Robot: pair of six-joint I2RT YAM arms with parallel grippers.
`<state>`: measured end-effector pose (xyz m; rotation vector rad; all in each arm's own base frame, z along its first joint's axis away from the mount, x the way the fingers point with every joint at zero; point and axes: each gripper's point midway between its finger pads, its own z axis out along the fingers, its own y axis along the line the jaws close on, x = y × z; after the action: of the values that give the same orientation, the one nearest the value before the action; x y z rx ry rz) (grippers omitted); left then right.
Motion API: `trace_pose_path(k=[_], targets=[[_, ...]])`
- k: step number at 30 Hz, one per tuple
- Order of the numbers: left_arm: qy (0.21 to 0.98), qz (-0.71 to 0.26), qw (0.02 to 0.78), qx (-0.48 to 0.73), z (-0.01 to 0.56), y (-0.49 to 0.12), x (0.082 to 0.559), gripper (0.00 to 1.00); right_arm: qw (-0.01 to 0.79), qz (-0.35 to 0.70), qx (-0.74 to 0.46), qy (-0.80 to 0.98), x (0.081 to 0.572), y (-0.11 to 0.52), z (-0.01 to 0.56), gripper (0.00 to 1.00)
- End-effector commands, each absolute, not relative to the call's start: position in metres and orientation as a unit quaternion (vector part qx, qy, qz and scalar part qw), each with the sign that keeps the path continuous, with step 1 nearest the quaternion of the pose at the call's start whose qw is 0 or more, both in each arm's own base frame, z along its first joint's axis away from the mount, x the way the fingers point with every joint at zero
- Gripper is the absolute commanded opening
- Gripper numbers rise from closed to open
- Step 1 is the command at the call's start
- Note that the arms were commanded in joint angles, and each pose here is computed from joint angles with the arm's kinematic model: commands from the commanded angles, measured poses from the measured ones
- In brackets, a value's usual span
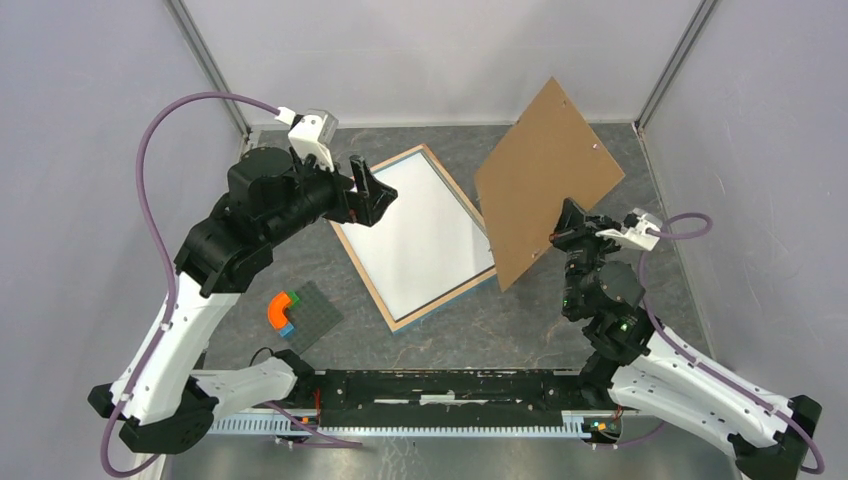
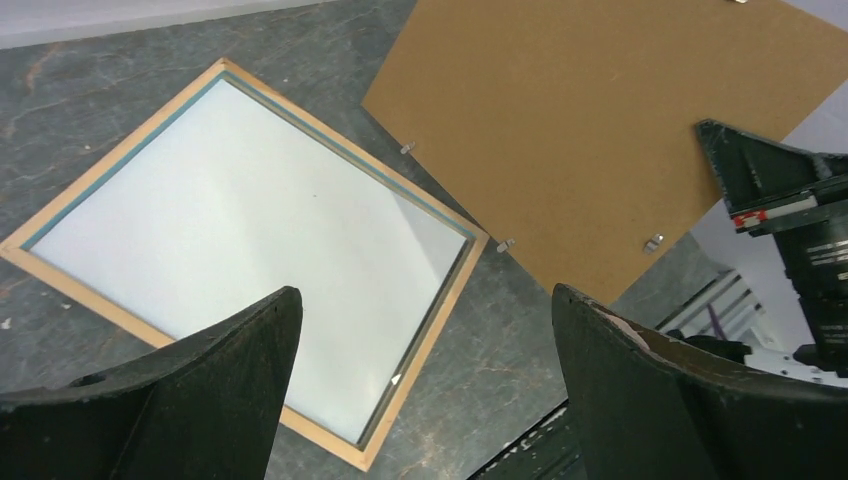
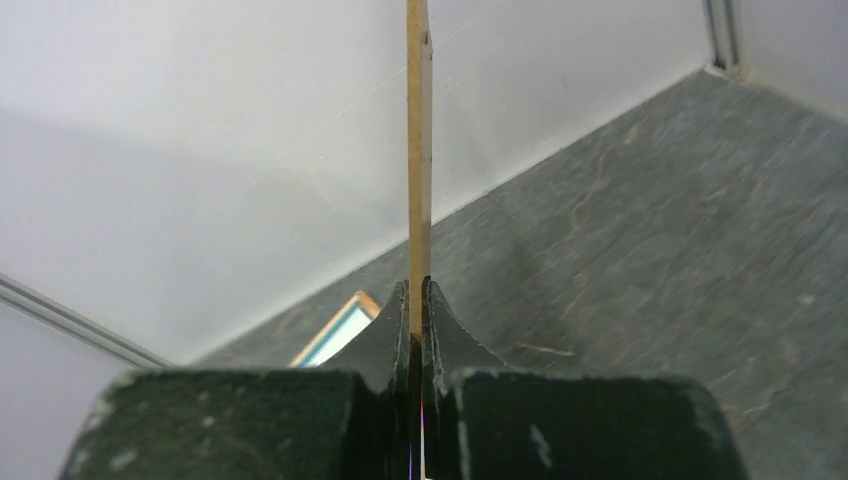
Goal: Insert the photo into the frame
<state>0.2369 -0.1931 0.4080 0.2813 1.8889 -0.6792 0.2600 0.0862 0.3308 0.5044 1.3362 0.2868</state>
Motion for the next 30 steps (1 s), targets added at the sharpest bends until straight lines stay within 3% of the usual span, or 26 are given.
trace_pose_path(k=[1, 8, 17, 30], targets=[[0.787, -0.225, 0.557, 0.143, 0.403, -0.172, 0.239, 1.00, 0.709, 0.272, 0.356, 0.545, 0.262, 0.096, 0.350, 0.00], [0.796, -0.184, 0.564, 0.117, 0.389, -0.153, 0.242, 1.00, 0.656, 0.372, 0.383, 0.534, 0.277, 0.137, 0.324, 0.00], [0.785, -0.254, 0.557, 0.091, 0.392, -0.156, 0.215, 1.00, 0.574, 0.494, 0.391, 0.523, 0.295, 0.202, 0.284, 0.00], [0.795, -0.270, 0.535, 0.092, 0.378, -0.165, 0.214, 1.00, 0.552, 0.486, 0.427, 0.526, 0.300, 0.226, 0.246, 0.00]])
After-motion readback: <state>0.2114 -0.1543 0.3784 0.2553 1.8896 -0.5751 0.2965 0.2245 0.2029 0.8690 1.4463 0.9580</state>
